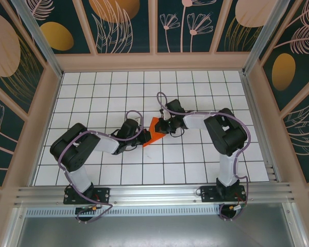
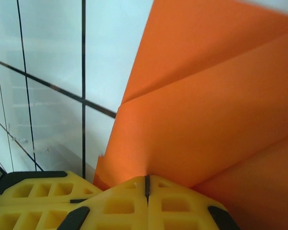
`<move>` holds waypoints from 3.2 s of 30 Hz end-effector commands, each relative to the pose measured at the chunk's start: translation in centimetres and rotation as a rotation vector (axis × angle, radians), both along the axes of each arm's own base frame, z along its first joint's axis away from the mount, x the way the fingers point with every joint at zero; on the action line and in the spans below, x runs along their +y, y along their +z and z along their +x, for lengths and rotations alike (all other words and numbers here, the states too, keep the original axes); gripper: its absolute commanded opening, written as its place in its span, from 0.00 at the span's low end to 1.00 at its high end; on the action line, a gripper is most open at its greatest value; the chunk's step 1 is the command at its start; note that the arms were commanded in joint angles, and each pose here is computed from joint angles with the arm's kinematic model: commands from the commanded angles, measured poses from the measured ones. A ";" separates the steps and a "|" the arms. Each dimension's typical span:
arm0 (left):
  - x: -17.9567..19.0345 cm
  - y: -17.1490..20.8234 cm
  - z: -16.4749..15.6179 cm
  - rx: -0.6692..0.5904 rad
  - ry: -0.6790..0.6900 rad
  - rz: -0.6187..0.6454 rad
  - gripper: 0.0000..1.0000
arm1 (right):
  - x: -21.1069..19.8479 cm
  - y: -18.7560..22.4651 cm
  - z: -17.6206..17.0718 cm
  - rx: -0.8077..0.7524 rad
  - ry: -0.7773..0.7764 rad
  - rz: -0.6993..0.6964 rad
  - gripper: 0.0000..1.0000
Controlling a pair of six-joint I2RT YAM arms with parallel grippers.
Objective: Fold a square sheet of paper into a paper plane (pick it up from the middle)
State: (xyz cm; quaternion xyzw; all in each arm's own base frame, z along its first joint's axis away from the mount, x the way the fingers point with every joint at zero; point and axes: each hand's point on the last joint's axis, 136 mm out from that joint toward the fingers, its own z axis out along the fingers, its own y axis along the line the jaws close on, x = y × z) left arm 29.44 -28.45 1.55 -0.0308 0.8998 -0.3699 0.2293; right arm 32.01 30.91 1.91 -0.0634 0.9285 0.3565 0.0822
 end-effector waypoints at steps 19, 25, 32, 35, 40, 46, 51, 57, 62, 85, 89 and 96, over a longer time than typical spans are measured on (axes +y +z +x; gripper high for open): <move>3.7 -5.7 -4.3 0.200 -0.009 0.199 0.00 | -3.2 6.1 5.3 -0.226 -0.090 0.038 0.06; 3.7 -5.7 -4.2 0.200 -0.008 0.200 0.00 | -0.4 3.3 2.8 -0.155 0.003 0.023 0.06; 3.8 -5.6 -4.3 0.199 -0.008 0.197 0.00 | 0.2 1.3 3.3 -0.123 0.033 0.014 0.06; 3.7 -5.5 -4.3 0.195 -0.010 0.196 0.00 | -0.6 0.2 4.0 -0.108 0.012 -0.006 0.06; 3.7 -5.5 -4.5 0.197 -0.015 0.194 0.00 | -2.9 -0.7 6.1 -0.107 -0.064 -0.036 0.05; 3.8 -5.5 -4.5 0.195 -0.018 0.194 0.00 | -6.0 -1.0 9.4 -0.111 -0.180 -0.038 0.05; 3.8 -5.3 -4.5 0.188 -0.015 0.187 0.00 | -7.9 0.9 11.7 -0.164 -0.253 -0.068 0.05; 3.6 -5.0 -4.3 0.179 -0.012 0.180 0.00 | -5.5 8.1 9.3 -0.264 -0.195 0.054 0.07; 3.3 -4.7 -3.9 0.170 -0.015 0.174 0.00 | -2.8 7.7 5.1 -0.215 -0.113 0.072 0.07; 2.3 -2.7 -3.6 0.129 -0.068 0.146 0.00 | -2.1 -3.6 1.4 0.019 -0.100 -0.112 0.06; 1.3 -0.2 -3.5 0.085 -0.105 0.079 0.06 | -2.5 -4.6 1.0 0.045 -0.103 -0.136 0.06; -1.0 4.0 -1.8 0.003 -0.143 -0.014 0.24 | -2.5 -5.0 0.8 0.056 -0.099 -0.140 0.06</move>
